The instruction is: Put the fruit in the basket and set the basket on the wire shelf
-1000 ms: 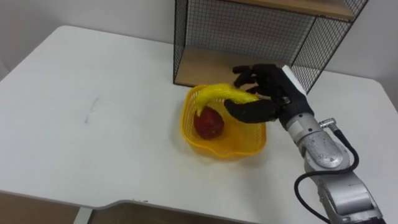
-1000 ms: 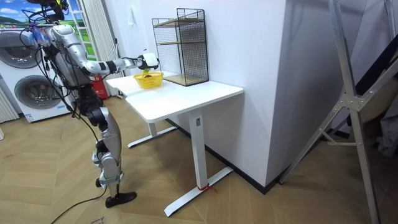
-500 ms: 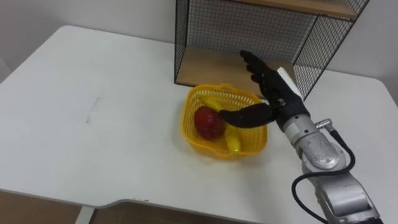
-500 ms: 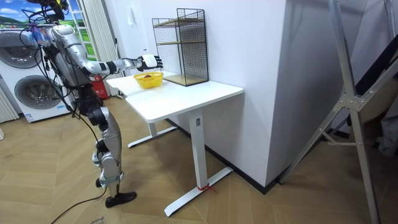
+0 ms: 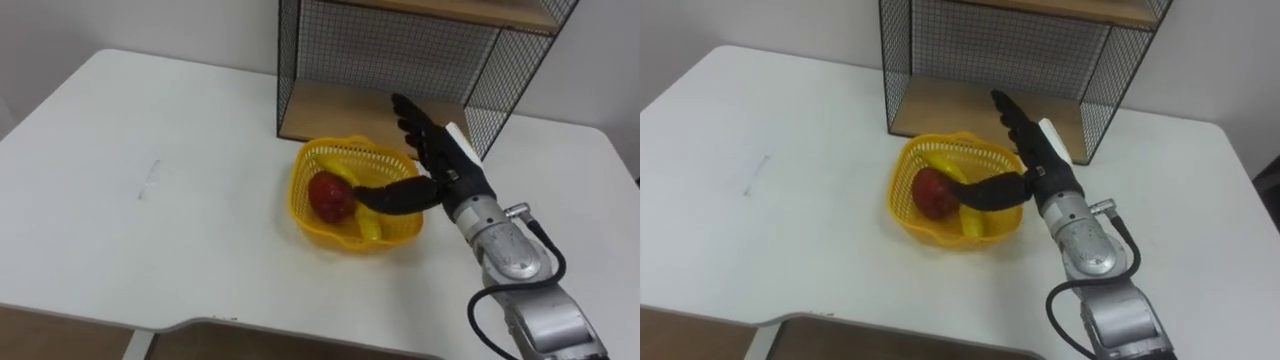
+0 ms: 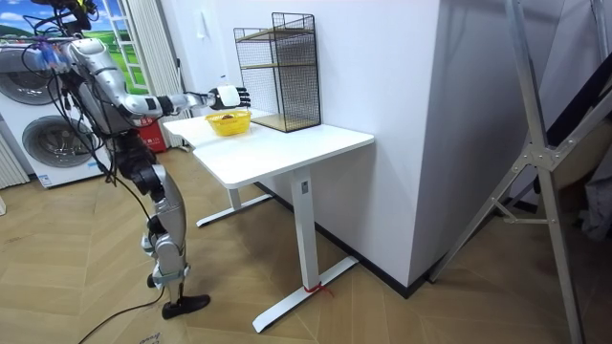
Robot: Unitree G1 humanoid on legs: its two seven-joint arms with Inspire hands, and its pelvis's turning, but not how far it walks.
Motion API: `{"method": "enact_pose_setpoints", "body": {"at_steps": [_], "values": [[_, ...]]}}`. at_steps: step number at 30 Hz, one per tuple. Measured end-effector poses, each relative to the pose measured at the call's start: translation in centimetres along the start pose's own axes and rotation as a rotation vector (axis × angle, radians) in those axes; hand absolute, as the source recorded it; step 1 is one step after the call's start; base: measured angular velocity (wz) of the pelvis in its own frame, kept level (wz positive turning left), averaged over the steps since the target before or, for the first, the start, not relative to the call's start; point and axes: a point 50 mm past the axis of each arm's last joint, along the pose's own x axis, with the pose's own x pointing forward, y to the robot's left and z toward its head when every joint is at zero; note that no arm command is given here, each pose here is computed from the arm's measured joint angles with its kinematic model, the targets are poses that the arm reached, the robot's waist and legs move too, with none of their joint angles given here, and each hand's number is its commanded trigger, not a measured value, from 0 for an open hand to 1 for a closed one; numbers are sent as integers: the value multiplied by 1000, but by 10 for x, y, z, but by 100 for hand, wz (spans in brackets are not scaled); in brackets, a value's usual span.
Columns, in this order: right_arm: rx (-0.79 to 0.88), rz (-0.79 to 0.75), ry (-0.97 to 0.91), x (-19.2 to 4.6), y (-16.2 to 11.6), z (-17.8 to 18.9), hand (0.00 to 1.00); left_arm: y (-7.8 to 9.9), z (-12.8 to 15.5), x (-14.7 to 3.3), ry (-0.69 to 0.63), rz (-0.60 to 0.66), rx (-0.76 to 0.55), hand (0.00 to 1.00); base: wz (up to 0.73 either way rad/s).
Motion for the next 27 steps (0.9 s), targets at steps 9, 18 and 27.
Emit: {"method": "enact_pose_setpoints", "body": {"at_steps": [9,18,27], "values": [[210,-202,63,-21,-30,-21,0,11,-33,-4,96,105,-497,0,-1],[437,-481,29,-57,-74,-24,0,64,-34,-14,77,498,-1073,0,-1],[379,-571,73,-78,-81,-33,0,135,30,-60,-261,935,-1238,0,0]]}}
